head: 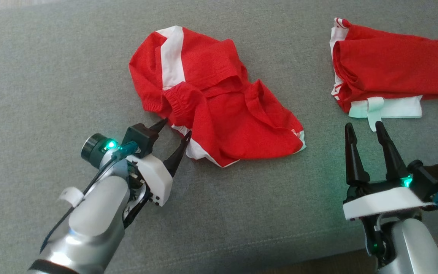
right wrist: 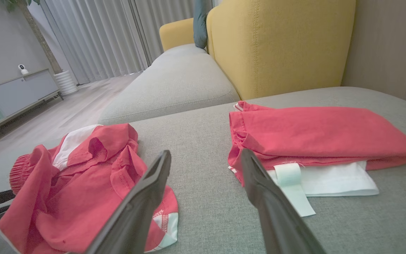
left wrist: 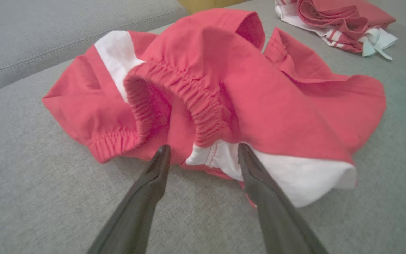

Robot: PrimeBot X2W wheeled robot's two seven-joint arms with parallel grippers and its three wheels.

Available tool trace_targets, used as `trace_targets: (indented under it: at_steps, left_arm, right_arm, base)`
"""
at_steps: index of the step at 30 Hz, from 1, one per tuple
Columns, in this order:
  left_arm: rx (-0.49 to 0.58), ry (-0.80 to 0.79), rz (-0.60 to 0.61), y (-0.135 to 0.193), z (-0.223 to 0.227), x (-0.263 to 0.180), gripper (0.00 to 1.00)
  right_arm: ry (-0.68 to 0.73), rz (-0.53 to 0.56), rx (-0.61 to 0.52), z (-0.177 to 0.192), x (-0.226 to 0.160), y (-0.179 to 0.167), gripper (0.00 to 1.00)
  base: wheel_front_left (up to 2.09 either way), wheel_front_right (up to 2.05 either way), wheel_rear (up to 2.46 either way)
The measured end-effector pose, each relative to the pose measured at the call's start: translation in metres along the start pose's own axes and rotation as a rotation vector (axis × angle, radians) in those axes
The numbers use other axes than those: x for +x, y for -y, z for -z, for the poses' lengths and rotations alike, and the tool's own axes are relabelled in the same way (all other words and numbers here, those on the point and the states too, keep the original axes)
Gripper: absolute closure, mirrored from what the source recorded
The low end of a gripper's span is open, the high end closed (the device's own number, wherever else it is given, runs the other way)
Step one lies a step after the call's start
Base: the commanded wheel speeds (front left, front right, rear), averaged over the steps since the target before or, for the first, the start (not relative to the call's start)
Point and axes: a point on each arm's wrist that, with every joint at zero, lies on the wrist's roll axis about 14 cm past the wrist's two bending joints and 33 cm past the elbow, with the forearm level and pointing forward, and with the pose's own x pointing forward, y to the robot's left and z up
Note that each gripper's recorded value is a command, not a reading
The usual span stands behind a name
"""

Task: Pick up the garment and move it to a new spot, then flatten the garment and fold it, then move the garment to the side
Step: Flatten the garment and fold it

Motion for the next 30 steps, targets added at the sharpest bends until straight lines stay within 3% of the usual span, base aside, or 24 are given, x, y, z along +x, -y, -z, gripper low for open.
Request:
trace_targets:
  at_steps: [2, 3, 4, 5, 6, 7, 13, 18, 30]
  left_arm:
    - [0.007, -0.004, 0.005, 0.000, 0.001, 0.002, 0.00]
    - [0.004, -0.004, 0.006, 0.000, 0.001, 0.002, 0.13]
    - [0.004, -0.008, 0.007, 0.000, 0.002, 0.003, 0.51]
    - [0.004, -0.008, 0.007, 0.000, 0.002, 0.003, 0.66]
    - [0.008, -0.011, 0.009, 0.000, 0.003, 0.003, 0.92]
    - [0.010, -0.014, 0.012, 0.000, 0.003, 0.003, 1.00]
    - [0.005, -0.006, 0.006, -0.002, 0.003, 0.000, 1.00]
    - [0.002, 0.022, -0.040, -0.012, -0.003, -0.008, 1.00]
    - [-0.011, 0.083, -0.168, -0.041, -0.018, -0.034, 1.00]
  right_arm:
    - [-0.002, 0.002, 0.000, 0.001, 0.000, 0.001, 0.00]
    - [-0.003, 0.003, 0.000, 0.001, 0.000, 0.001, 0.00]
    - [-0.005, 0.004, 0.000, 0.001, 0.000, 0.001, 0.00]
    - [-0.005, 0.004, 0.000, 0.001, 0.000, 0.001, 0.00]
    - [-0.005, 0.004, 0.000, 0.002, 0.000, 0.001, 0.00]
    - [-0.005, 0.004, 0.000, 0.002, 0.000, 0.001, 0.00]
    - [-0.019, 0.003, 0.001, 0.005, 0.000, 0.001, 0.00]
    - [-0.129, -0.026, -0.032, 0.028, 0.000, -0.007, 0.00]
    - [-0.331, -0.231, -0.304, 0.078, -0.003, -0.060, 0.00]
  base:
    - [0.00, 0.00, 0.00]
    - [0.00, 0.00, 0.00]
    - [0.00, 0.00, 0.00]
    - [0.00, 0.00, 0.00]
    - [0.00, 0.00, 0.00]
    - [0.00, 0.00, 0.00]
    - [0.00, 0.00, 0.00]
    - [0.00, 0.00, 0.00]
    - [0.00, 0.00, 0.00]
